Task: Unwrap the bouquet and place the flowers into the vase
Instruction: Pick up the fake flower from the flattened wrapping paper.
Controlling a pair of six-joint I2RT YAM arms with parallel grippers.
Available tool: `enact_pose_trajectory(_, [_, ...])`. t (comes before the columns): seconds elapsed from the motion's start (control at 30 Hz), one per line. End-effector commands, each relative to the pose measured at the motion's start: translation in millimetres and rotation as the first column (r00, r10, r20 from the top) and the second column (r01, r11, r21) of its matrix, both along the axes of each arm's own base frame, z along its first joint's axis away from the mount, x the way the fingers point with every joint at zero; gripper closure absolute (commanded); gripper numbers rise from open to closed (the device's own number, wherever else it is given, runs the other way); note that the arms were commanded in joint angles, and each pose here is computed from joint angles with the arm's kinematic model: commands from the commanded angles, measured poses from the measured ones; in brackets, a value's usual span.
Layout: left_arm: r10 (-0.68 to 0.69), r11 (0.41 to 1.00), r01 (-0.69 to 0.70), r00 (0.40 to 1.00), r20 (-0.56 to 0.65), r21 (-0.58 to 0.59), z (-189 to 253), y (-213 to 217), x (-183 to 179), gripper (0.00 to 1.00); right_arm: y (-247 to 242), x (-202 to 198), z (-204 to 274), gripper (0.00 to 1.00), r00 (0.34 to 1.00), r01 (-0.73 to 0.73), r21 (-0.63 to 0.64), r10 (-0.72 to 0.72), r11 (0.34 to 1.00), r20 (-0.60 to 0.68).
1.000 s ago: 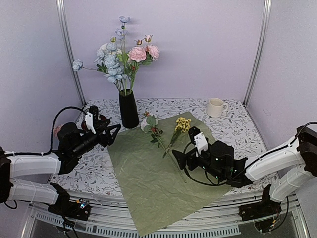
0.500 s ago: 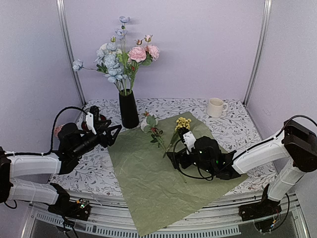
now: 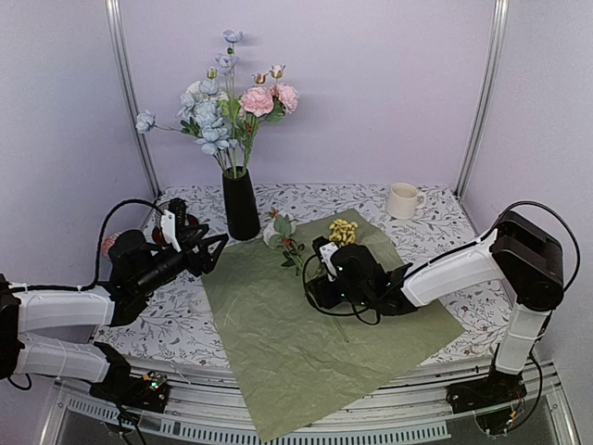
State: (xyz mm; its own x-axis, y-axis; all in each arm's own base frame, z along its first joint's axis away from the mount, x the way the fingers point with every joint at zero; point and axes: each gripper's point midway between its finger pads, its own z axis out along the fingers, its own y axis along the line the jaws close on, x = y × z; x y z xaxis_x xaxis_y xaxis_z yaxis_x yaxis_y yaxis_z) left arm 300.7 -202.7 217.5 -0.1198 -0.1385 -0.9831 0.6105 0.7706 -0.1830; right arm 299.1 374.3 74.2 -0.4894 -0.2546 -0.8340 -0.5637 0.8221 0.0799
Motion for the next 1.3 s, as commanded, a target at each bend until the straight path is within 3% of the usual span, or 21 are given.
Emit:
enact_pose_trajectory(0.0, [-0.014, 1.0, 0.014, 1.0, 0.028, 0.004, 4.3, -4.5, -2.8, 0.25, -2.0, 6.2, -25.0, 0.44, 0.996, 0.019, -0.069, -0.025, 0.997, -0.09])
enact_pose_trajectory(0.33, [-0.015, 1.0, 0.014, 1.0, 0.028, 0.007, 4.0, -5.0, -2.7, 0.25, -5.2, 21.9, -51.3, 0.56, 0.977, 0.047, -0.107, -0.068, 0.993, -0.202])
enact_pose_trajectory(1.07, [-0.018, 1.0, 0.018, 1.0, 0.026, 0.009, 3.3, -6.1, -2.2, 0.25, 4.1, 20.3, -63.3, 0.65, 0.97, -0.004, -0.144, -0.031, 0.99, -0.242])
enact_pose_trajectory(1.1, [-0.017, 1.0, 0.017, 1.0, 0.024, 0.01, 2.5, -6.0, -2.1, 0.25, 3.6, 20.6, -63.9, 0.67, 0.97, -0.004, -0.146, -0.032, 0.989, -0.243])
enact_pose_trajectory(1.2, [-0.019, 1.0, 0.019, 1.0, 0.024, 0.01, 2.5, -6.6, -2.1, 0.25, 5.4, 19.3, -55.0, 0.88, 0.974, -0.006, -0.125, -0.023, 0.992, -0.225])
enact_pose_trajectory(1.27, [-0.02, 1.0, 0.02, 1.0, 0.024, 0.01, 2.7, -6.8, -2.1, 0.25, 2.7, 12.9, -46.6, 0.92, 0.981, -0.013, -0.104, -0.008, 0.995, -0.194])
